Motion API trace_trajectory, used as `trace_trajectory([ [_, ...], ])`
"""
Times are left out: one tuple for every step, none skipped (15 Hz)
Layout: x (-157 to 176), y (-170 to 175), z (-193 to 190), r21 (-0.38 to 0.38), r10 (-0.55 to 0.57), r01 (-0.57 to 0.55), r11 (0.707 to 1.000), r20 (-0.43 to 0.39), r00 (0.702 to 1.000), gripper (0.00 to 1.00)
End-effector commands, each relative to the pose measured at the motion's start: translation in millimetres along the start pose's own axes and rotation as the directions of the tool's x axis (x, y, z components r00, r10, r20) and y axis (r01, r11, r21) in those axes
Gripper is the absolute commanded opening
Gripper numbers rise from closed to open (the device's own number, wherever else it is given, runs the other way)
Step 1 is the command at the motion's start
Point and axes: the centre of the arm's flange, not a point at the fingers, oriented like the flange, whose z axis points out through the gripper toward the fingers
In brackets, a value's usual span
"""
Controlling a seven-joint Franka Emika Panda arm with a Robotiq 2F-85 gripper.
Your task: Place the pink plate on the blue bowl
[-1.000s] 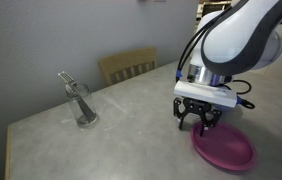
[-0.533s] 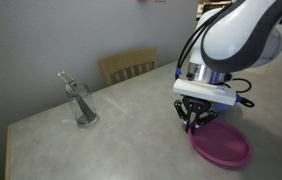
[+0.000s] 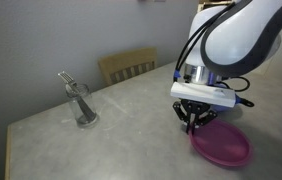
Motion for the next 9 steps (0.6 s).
trace_trajectory([
  [-7.1, -10.6, -8.2, -0.061, -0.034, 0.032, 0.998, -0.039, 0.999, 0.03],
  [-9.9, -14.3, -10.7, -0.077, -0.049, 0.045, 0.996, -0.052, 0.997, 0.03],
  [-12.6, -17.4, -13.0, -0.091, -0.062, 0.056, 0.994, -0.065, 0.996, 0.03],
  [-15.7, -21.0, -16.2, -0.104, -0.078, 0.070, 0.992, -0.075, 0.994, 0.03],
  [-18.2, -24.3, -18.8, -0.115, -0.090, 0.080, 0.990, -0.086, 0.992, 0.03],
  [-20.8, -28.4, -22.2, -0.122, -0.106, 0.095, 0.988, -0.092, 0.990, 0.03],
  [-23.3, -32.2, -25.1, -0.128, -0.121, 0.108, 0.986, -0.096, 0.988, 0.03],
  [-25.7, -36.5, -27.9, -0.135, -0.133, 0.119, 0.984, -0.098, 0.986, 0.03],
  [-27.5, -40.5, -30.7, -0.138, -0.147, 0.133, 0.981, -0.096, 0.984, 0.03],
])
